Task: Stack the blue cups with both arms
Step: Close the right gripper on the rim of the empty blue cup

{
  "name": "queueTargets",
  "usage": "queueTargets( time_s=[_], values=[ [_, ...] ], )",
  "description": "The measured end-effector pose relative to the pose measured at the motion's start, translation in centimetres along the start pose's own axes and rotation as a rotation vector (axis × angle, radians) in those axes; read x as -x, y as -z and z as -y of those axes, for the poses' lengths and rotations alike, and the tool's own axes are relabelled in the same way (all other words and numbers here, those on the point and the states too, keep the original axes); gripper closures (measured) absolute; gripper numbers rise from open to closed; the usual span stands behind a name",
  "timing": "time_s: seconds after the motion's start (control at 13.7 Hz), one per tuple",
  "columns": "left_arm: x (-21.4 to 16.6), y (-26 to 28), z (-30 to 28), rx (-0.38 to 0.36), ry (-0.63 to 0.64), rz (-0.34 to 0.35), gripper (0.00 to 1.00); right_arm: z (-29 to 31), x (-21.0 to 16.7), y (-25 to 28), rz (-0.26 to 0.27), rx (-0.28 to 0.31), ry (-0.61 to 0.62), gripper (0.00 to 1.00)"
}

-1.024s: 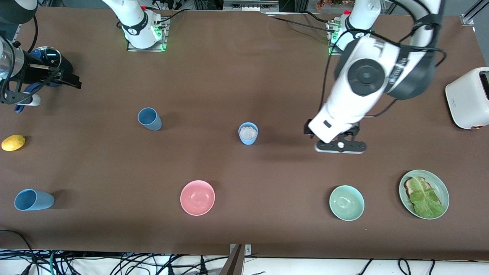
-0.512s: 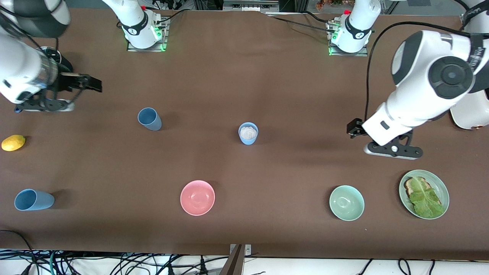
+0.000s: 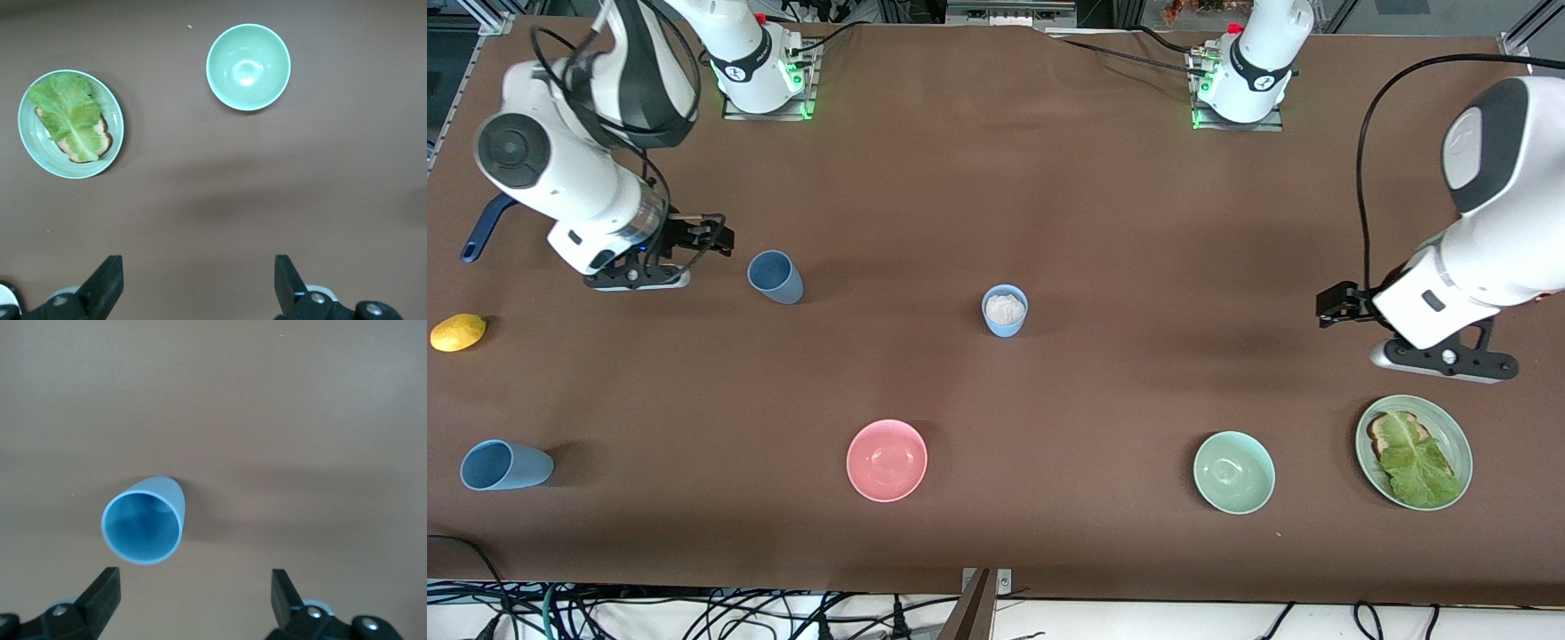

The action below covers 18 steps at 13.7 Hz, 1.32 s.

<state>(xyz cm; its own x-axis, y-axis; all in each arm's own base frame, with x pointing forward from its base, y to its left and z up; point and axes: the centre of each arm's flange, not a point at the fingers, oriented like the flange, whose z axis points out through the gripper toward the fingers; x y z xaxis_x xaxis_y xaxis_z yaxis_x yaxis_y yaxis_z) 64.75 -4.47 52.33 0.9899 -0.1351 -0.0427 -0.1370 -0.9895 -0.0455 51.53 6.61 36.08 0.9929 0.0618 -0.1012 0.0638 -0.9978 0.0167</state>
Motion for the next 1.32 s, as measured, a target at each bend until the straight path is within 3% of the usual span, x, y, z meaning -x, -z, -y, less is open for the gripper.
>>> queueTargets(
  time_s=[0.22, 0.59, 0.66, 1.17, 1.24, 1.32],
  values=[
    [1.3, 2.1, 2.7, 0.001, 0.039, -0.020, 0.00, 0.0, 1.3, -4.5, -0.041, -0.006, 0.003, 0.00],
    [2.7, 2.5, 3.8, 0.006, 0.056, 0.017, 0.00, 1.3, 1.9, -9.7, -0.095, -0.022, 0.029, 0.00],
    [2.8, 2.9, 3.4, 0.006, 0.048, 0.011, 0.00, 1.4, 2.0, -10.6, -0.097, -0.025, 0.031, 0.04],
    [4.3, 6.0, 0.2, 0.000, -0.007, -0.011, 0.00, 1.5, 2.0, -11.2, -0.095, -0.027, 0.033, 0.84],
    [4.6, 6.4, 0.1, 0.000, -0.010, -0.010, 0.00, 1.6, 1.9, -11.0, -0.099, -0.027, 0.034, 0.93],
    [4.7, 6.7, -0.3, 0.002, -0.017, -0.011, 0.00, 1.7, 1.8, -10.6, -0.107, -0.027, 0.038, 0.96]
  ],
)
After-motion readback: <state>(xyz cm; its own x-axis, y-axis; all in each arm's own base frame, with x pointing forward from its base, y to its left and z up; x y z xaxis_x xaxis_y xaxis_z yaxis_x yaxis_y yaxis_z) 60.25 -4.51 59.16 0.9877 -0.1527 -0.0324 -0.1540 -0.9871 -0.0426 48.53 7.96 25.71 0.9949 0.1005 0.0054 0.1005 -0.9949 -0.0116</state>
